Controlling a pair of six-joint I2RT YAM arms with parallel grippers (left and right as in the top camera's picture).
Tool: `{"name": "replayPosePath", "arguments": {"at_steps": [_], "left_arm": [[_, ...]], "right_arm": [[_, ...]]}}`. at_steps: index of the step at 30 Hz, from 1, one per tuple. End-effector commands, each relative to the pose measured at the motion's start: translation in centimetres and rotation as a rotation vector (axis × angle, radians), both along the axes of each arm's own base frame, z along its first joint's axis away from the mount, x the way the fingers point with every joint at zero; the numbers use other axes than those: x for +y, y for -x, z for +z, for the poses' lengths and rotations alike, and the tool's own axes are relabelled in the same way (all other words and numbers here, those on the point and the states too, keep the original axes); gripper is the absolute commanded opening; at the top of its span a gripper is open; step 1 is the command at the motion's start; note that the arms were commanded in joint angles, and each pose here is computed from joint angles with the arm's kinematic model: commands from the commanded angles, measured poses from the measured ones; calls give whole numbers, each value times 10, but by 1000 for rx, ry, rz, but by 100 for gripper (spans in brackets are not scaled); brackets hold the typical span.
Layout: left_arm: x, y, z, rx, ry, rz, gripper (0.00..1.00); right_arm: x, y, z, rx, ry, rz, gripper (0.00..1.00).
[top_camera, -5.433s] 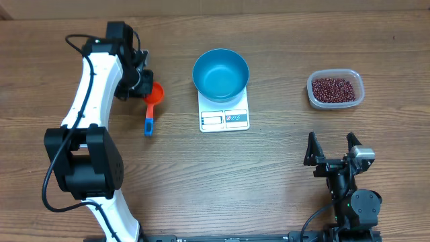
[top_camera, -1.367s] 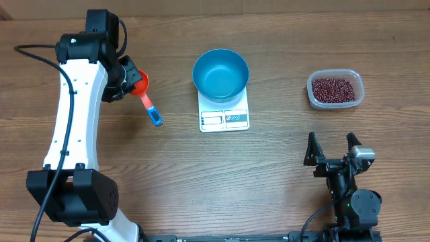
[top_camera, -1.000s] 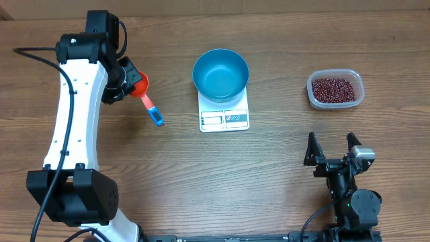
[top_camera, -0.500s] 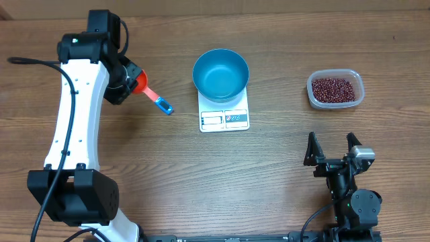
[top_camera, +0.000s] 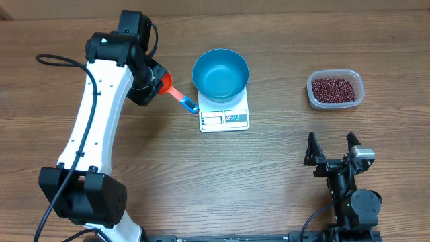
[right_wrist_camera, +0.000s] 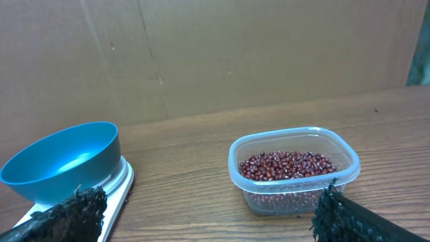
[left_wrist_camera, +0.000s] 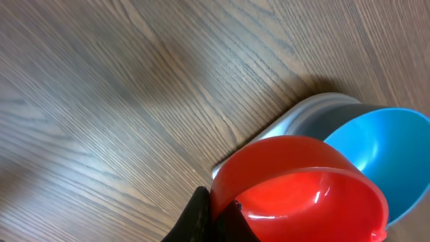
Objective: Scoop item into bowl and weigh 150g on scale
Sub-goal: 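Carry the red scoop with the left gripper toward the blue bowl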
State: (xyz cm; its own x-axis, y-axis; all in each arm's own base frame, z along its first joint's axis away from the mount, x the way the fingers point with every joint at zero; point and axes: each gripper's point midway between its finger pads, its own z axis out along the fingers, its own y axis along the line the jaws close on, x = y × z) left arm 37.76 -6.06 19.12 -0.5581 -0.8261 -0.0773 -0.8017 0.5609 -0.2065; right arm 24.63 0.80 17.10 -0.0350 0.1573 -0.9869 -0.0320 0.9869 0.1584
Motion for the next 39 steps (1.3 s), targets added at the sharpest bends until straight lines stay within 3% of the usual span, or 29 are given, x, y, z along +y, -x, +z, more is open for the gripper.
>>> {"name": "replayPosePath", "arguments": {"at_steps": [1, 6, 31, 39], "left_arm": [[-11, 0, 14, -25, 76, 95, 4], [-13, -1, 15, -24, 103, 158, 4], [-61, 12, 15, -10, 120, 96, 4], [-74, 16, 15, 7, 153, 161, 4]], "right_arm": [[2, 0, -1, -6, 4, 7, 100], [2, 0, -1, -6, 4, 7, 100], [2, 0, -1, -5, 4, 12, 100], [8, 2, 17, -36, -289, 42, 100]]}}
